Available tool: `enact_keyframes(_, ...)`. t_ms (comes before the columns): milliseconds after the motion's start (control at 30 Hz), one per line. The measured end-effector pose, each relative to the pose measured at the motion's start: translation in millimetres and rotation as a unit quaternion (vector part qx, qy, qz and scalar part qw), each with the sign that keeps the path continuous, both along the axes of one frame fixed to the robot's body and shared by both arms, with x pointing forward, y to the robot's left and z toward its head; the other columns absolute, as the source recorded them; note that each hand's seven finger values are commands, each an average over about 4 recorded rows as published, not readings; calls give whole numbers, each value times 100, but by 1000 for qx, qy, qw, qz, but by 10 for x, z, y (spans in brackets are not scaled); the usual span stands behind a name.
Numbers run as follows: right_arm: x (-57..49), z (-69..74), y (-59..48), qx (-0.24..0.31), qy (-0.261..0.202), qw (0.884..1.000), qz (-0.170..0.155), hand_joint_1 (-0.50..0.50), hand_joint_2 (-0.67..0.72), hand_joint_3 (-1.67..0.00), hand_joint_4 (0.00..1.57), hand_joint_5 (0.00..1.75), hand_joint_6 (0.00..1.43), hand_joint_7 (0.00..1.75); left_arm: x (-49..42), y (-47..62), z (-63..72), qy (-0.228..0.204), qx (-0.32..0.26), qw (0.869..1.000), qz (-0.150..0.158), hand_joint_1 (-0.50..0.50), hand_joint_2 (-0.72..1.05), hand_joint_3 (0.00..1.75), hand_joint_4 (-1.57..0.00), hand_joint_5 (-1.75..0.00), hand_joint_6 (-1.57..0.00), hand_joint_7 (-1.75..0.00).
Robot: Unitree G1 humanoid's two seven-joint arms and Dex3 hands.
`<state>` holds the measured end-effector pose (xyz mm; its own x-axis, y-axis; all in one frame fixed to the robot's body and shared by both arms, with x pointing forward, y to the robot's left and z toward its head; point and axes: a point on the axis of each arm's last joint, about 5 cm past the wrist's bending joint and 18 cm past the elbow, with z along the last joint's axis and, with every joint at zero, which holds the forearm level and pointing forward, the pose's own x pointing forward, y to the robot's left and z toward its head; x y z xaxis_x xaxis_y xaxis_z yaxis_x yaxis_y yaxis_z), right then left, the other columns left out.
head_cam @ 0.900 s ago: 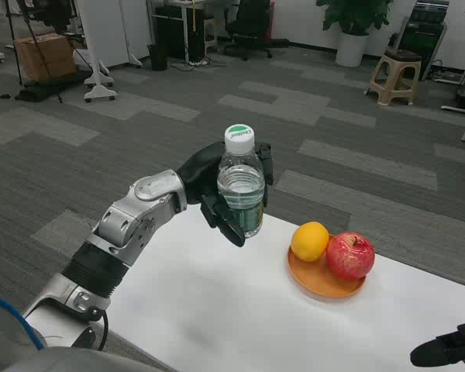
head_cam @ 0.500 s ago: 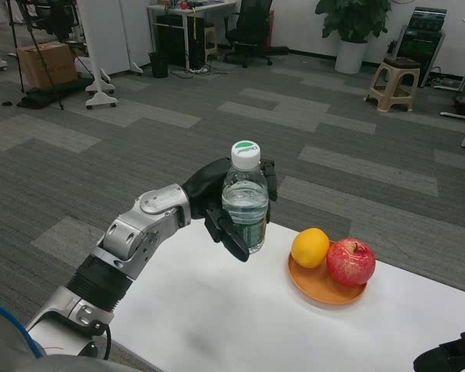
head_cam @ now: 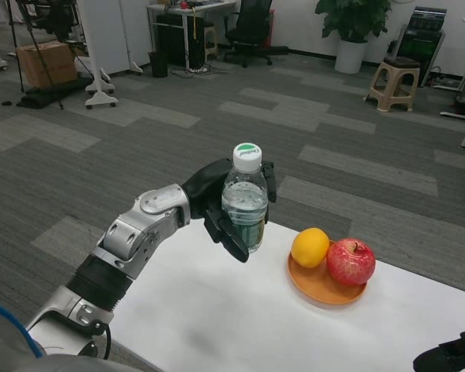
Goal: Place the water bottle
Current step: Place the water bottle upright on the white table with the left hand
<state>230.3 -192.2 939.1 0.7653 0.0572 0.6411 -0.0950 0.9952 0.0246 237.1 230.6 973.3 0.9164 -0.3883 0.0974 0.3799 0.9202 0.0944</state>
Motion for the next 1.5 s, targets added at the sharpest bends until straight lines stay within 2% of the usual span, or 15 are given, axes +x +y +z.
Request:
enact_keyframes(167,2,-8,-3,0,2,1000,-1,-25,53,0,0,0,0,0,14,9,-106,-21,-1,1000,11,50,49,17,-146,-175,-126,-140)
enact_keyframes(433,8,-15,-6,-1,5,1000,-2,-25,53,0,0,0,0,0,-12,24,-459,-30,-7,999,36,50,69,17,-146,-175,-126,-140)
enact_keyframes(700,20,-34,-13,-1,11,1000,-5,-25,53,0,0,0,0,0,-101,24,-829,-45,-4,997,64,50,78,17,-142,-175,-126,-140)
enact_keyframes(833,32,-44,-15,-2,14,1000,-7,-25,53,0,0,0,0,0,-167,24,-1012,-39,-5,996,78,50,87,17,-142,-175,-124,-140)
enact_keyframes(967,36,-44,-12,-1,14,1000,-7,-25,53,0,0,0,0,0,-233,19,-1156,-31,-9,995,90,50,87,17,-142,-175,-123,-147)
enact_keyframes(1267,43,-40,-8,0,13,1000,-7,-25,53,0,0,0,0,0,-324,26,-1332,-15,-13,994,107,50,87,15,-136,-175,-123,-147)
enact_keyframes(1500,43,-41,-7,0,14,1000,-7,-25,53,0,0,0,0,0,-333,18,-1376,-18,-17,993,113,50,85,17,-130,-175,-120,-150)
